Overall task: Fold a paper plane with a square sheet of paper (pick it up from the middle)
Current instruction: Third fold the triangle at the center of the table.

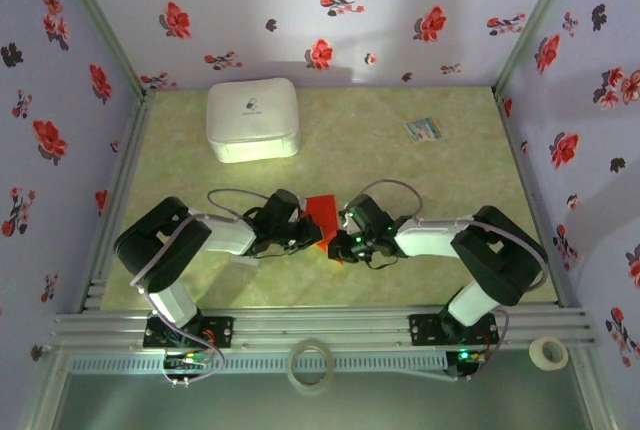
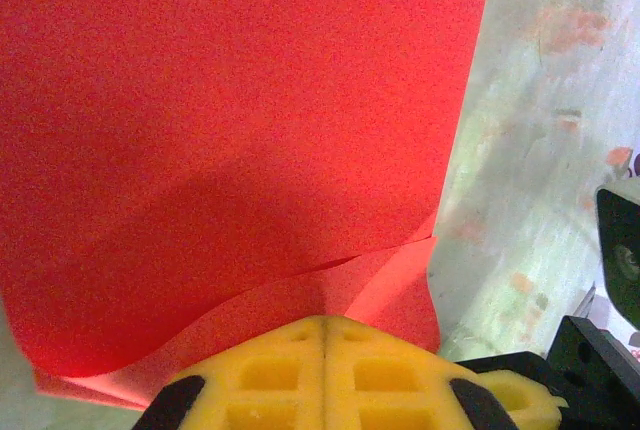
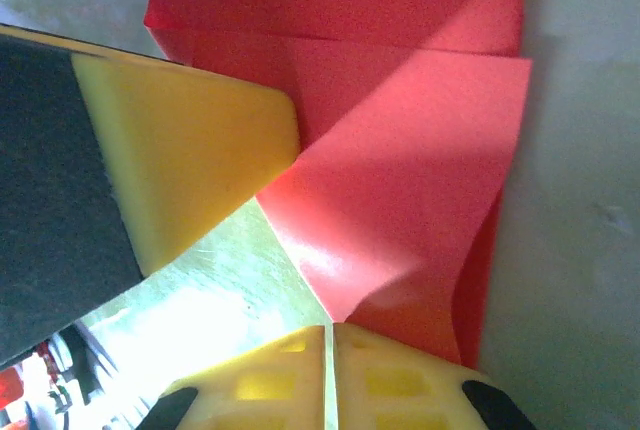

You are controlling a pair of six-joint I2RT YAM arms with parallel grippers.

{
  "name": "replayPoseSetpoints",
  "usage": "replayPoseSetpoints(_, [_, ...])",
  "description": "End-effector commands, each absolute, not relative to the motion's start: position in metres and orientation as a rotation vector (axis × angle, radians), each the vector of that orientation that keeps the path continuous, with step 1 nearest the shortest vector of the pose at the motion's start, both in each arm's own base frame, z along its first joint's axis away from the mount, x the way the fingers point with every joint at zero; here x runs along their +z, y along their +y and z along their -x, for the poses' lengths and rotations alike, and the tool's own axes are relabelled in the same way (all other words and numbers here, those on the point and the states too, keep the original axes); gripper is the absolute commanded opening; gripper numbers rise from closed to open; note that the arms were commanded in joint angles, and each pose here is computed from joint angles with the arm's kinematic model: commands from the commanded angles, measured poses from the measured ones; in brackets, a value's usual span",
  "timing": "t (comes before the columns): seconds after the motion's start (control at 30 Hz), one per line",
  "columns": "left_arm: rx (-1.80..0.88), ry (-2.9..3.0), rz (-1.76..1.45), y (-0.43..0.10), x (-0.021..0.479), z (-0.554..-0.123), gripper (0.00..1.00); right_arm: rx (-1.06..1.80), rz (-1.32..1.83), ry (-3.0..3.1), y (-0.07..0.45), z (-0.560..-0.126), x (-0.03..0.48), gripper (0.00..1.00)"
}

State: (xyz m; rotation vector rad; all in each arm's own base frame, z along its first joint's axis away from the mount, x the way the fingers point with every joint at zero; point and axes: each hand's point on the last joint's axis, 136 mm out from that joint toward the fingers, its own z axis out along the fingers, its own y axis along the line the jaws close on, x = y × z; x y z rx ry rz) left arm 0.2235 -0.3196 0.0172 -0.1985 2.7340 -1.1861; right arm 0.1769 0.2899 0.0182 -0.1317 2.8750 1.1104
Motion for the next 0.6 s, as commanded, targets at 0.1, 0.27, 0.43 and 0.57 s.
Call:
replayPoseSetpoints(0.1, [-1.077, 2.796, 0.216, -0.308, -0.005, -0.221, 0.00, 1.184, 0.072, 2.902, 0.281, -0.165, 0.012, 0.13])
replayPoseSetpoints(0.27, [-1.073, 2.793, 0.220, -0.307, -0.005, -0.221, 0.00, 1.181, 0.043, 2.905, 0.270, -0.158, 0.009, 0.14])
replayPoseSetpoints(0.43, [-1.073, 2.794, 0.223, -0.307, -0.006, -0.221, 0.00, 1.163, 0.016, 2.912, 0.259, -0.153, 0.005, 0.14])
replayPoseSetpoints(0.57, [-1.074, 2.793, 0.224, -0.307, -0.005, -0.221, 0.00, 1.095, 0.013, 2.933, 0.252, -0.153, 0.009, 0.12])
